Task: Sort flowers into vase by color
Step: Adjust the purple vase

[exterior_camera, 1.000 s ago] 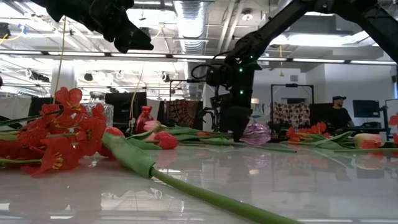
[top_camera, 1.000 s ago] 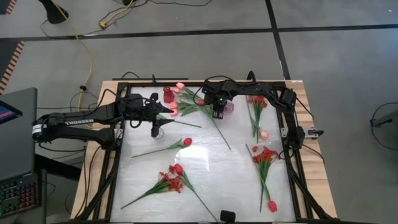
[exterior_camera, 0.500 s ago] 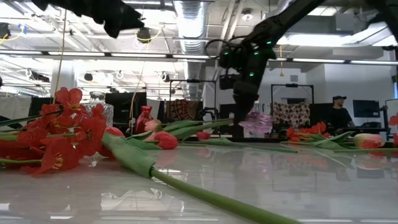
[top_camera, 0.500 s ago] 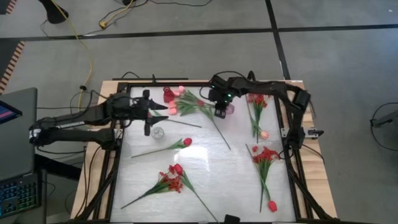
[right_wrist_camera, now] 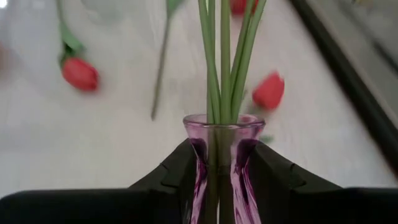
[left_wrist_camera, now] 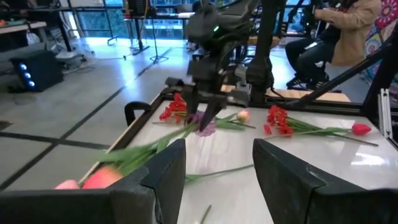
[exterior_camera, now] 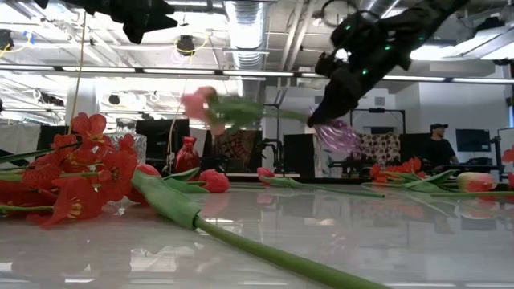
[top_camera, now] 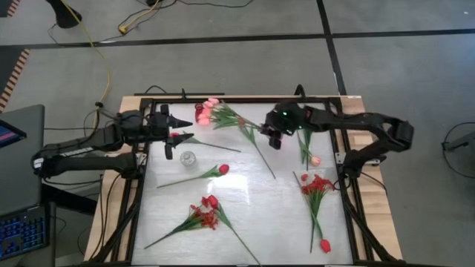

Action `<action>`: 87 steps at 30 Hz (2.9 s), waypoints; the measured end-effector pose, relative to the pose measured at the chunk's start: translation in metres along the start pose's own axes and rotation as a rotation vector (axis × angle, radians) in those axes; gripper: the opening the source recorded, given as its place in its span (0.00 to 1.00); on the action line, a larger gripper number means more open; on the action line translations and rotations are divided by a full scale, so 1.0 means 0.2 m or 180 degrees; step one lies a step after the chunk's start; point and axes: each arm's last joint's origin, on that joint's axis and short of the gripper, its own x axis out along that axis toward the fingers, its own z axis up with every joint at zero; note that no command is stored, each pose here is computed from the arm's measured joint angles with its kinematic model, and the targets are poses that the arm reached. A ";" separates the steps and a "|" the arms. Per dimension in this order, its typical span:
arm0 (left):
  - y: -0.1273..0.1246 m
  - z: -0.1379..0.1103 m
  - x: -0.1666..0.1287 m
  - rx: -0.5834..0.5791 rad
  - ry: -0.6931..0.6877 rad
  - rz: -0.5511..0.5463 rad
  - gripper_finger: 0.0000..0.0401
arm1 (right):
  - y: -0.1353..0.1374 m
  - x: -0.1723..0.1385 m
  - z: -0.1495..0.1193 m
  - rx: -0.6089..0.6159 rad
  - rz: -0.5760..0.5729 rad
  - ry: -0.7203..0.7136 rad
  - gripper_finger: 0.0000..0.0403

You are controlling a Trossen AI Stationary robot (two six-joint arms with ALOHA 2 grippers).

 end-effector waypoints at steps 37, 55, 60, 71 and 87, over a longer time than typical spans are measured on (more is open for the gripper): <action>-0.01 0.00 0.01 -0.0187 0.0014 -0.0229 0.44 | 0.15 -0.21 -0.23 -0.0067 -0.0124 -0.3181 0.38; -0.01 0.00 0.01 -0.0164 0.0017 -0.0227 0.44 | 0.07 -0.15 -0.30 0.0025 -0.0392 -0.2578 0.37; -0.01 -0.01 0.01 -0.0174 0.0041 -0.0256 0.44 | 0.06 -0.16 -0.35 0.0081 -0.0441 -0.2650 0.37; -0.01 -0.01 0.02 -0.0257 0.0055 -0.0271 0.44 | 0.05 -0.04 -0.49 0.0181 -0.0541 -0.2557 0.37; -0.01 -0.06 0.11 -0.0313 0.0317 -0.0190 0.44 | -0.07 0.06 -0.45 0.0148 -0.0608 -0.2527 0.36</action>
